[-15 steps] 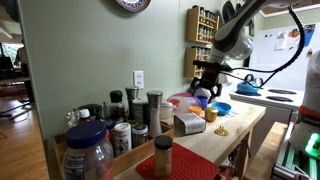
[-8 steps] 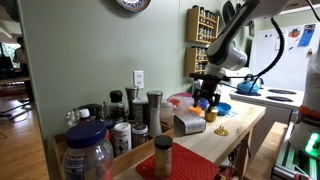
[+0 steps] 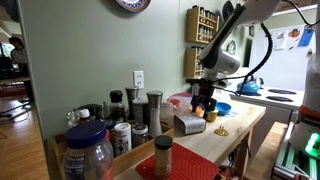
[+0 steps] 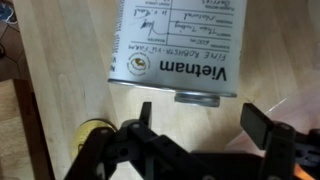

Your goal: Put the food can upright

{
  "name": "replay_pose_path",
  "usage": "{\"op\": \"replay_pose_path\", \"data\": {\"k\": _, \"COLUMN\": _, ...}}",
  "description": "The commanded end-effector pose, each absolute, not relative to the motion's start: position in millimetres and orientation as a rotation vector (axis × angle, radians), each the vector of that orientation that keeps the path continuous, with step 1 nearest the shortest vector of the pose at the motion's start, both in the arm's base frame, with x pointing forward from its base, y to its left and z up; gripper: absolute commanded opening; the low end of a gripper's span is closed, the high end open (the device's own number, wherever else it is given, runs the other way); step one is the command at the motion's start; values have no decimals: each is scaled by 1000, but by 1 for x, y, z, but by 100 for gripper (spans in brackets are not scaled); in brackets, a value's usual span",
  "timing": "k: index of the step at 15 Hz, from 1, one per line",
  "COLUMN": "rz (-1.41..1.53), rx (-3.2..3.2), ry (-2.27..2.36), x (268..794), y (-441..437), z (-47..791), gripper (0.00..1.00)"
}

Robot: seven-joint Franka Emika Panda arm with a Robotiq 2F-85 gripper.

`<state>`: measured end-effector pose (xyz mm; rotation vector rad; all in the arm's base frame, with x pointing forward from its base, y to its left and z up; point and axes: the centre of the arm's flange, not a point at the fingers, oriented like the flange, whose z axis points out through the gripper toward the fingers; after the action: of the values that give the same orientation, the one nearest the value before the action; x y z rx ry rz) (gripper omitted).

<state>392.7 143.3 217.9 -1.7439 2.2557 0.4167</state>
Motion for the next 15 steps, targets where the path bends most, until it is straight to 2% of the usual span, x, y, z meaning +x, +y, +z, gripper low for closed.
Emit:
{"op": "replay_pose_path", "data": {"k": 1, "rz": 492, "rx": -1710, "ry": 2245, "x": 395, "y": 147, "z": 202, "gripper": 79}}
{"op": "replay_pose_path", "data": {"k": 2, "rz": 502, "rx": -1701, "ry": 2245, "x": 396, "y": 147, "z": 201, "gripper": 67}}
{"op": "replay_pose_path", "data": {"k": 3, "rz": 505, "rx": -1690, "ry": 2248, "x": 397, "y": 147, "z": 200, "gripper": 66}}
{"op": "replay_pose_path", "data": {"k": 4, "rz": 512, "rx": -1683, "ry": 2248, "x": 397, "y": 147, "z": 199, "gripper": 61}}
{"op": "replay_pose_path", "data": {"k": 5, "rz": 520, "rx": -1673, "ry": 2247, "x": 398, "y": 147, "z": 198, "gripper": 42}}
{"op": "replay_pose_path", "data": {"k": 6, "rz": 525, "rx": -1664, "ry": 2248, "x": 399, "y": 147, "z": 199, "gripper": 36}}
{"op": "replay_pose_path", "data": {"k": 15, "rz": 509, "rx": -1676, "ry": 2278, "x": 401, "y": 146, "z": 221, "gripper": 34}}
